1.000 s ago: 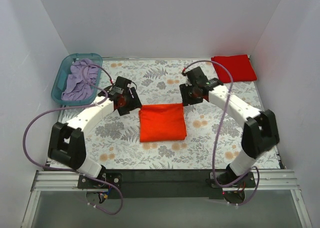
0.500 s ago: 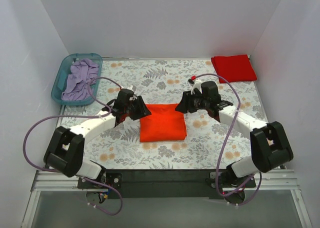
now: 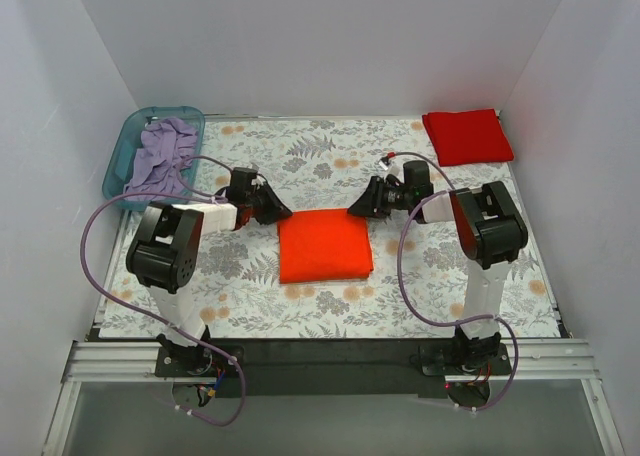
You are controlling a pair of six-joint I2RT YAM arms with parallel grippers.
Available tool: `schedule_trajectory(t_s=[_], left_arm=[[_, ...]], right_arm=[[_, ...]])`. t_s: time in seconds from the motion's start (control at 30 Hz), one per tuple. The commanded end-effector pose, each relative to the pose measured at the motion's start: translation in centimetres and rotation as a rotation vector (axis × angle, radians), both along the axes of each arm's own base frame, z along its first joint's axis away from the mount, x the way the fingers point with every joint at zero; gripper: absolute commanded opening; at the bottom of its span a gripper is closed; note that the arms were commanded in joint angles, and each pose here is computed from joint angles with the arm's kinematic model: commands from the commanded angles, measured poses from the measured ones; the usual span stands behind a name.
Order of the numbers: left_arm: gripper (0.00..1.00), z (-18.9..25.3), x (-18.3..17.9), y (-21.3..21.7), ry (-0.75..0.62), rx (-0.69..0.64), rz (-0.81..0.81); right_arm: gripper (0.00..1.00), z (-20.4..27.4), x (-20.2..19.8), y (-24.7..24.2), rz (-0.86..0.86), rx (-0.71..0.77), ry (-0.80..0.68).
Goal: Fold and stack the t-shirts
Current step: Fold the tshirt
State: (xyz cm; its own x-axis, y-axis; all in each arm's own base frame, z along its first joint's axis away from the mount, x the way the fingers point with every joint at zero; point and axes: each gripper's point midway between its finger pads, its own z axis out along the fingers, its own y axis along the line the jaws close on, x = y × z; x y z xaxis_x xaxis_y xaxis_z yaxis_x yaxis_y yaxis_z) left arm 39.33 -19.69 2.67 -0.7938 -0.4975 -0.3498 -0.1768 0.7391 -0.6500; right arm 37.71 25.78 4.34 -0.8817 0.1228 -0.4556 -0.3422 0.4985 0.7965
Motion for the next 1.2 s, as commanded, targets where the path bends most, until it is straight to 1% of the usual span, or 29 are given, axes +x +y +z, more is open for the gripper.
schedule_trajectory(t_s=[0.0,0.1,0.13,0.23,0.27,0.3,0.33,0.37,0.4,0.43,0.47,0.5,0.53,0.57,0.6,0.67,0.7,0.73,0.83,0.87,0.9,0.93,0.97,1.03,1.13,1.17], left_arm=[[0.18,-0.2,0.8,1.0,-0.001,0.021,0.002],[0.24,2.0,1.4,0.6,-0.053,0.020,-0.042],[0.32,2.8,1.4,0.5,-0.072,0.015,-0.051],[0.43,6.3,0.9,0.0,-0.138,-0.006,-0.076],[0.45,7.1,0.4,-0.2,-0.150,-0.014,-0.087],[0.46,8.6,-0.6,-0.7,-0.165,-0.026,-0.102],[0.47,9.5,-1.3,-1.1,-0.175,-0.040,-0.116],[0.48,10.3,-2.1,-1.4,-0.184,-0.049,-0.126],[0.48,10.1,-3.7,-2.1,-0.168,-0.051,-0.151],[0.48,11.8,-5.0,-2.5,-0.199,-0.073,-0.164],[0.48,12.0,-6.1,-2.8,-0.197,-0.082,-0.177],[0.47,11.0,-8.4,-3.4,-0.159,-0.090,-0.211],[0.47,11.7,-9.6,-3.7,-0.159,-0.118,-0.214],[0.44,11.4,-11.0,-4.1,-0.131,-0.144,-0.237],[0.43,9.4,-13.3,-4.3,-0.073,-0.146,-0.261],[0.40,7.8,-15.4,-4.2,0.000,-0.166,-0.258],[0.36,6.9,-16.2,-4.0,0.032,-0.168,-0.253],[0.34,4.9,-17.5,-3.4,0.091,-0.156,-0.235],[0.27,2.2,-18.5,-2.2,0.200,-0.153,-0.163],[0.26,1.9,-18.5,-2.0,0.224,-0.162,-0.151],[0.24,1.0,-18.5,-1.3,0.275,-0.162,-0.108],[0.21,0.6,-18.6,-0.9,0.295,-0.159,-0.090],[0.20,0.1,-18.9,-0.4,0.320,-0.158,-0.071],[0.19,-0.1,-19.0,0.4,0.336,-0.159,-0.043],[0.19,0.5,-18.7,1.2,0.312,-0.146,-0.014],[0.19,0.9,-18.4,1.4,0.305,-0.135,-0.009]], right_arm=[[0.46,3.7,2.7,-0.3,-0.001,0.077,-0.110],[0.46,6.2,2.3,-0.3,0.008,0.104,-0.143],[0.46,7.0,2.0,-0.4,0.010,0.112,-0.150],[0.46,9.0,-0.4,-0.3,0.040,0.148,-0.146],[0.47,9.4,-1.3,-0.2,0.053,0.155,-0.145],[0.47,10.8,-2.7,0.2,0.089,0.175,-0.167],[0.47,10.1,-4.4,0.2,0.109,0.178,-0.137],[0.47,11.0,-5.5,0.3,0.134,0.192,-0.153],[0.47,11.1,-7.3,0.8,0.181,0.206,-0.137],[0.47,10.3,-9.0,0.7,0.201,0.207,-0.109],[0.48,10.5,-10.2,0.7,0.223,0.213,-0.108],[0.48,10.2,-11.7,1.0,0.259,0.218,-0.097],[0.48,9.8,-12.5,0.9,0.270,0.217,-0.089],[0.48,8.5,-14.1,0.6,0.276,0.208,-0.050],[0.48,7.9,-15.1,0.5,0.295,0.209,-0.030],[0.48,5.7,-16.6,-0.1,0.299,0.193,0.021],[0.48,5.0,-17.0,-0.2,0.305,0.188,0.041],[0.48,4.2,-17.3,-0.4,0.302,0.179,0.056],[0.47,1.0,-17.6,-1.1,0.275,0.155,0.161],[0.46,-0.4,-17.8,-1.4,0.258,0.147,0.234],[0.45,-0.9,-17.6,-1.8,0.243,0.151,0.262],[0.43,-1.4,-17.6,-2.0,0.231,0.151,0.290],[0.43,-2.0,-17.6,-2.2,0.219,0.148,0.318],[0.43,-2.3,-17.5,-2.8,0.191,0.147,0.333],[0.43,-0.9,-17.3,-3.0,0.177,0.148,0.277],[0.43,0.3,-17.0,-3.0,0.175,0.153,0.231]])
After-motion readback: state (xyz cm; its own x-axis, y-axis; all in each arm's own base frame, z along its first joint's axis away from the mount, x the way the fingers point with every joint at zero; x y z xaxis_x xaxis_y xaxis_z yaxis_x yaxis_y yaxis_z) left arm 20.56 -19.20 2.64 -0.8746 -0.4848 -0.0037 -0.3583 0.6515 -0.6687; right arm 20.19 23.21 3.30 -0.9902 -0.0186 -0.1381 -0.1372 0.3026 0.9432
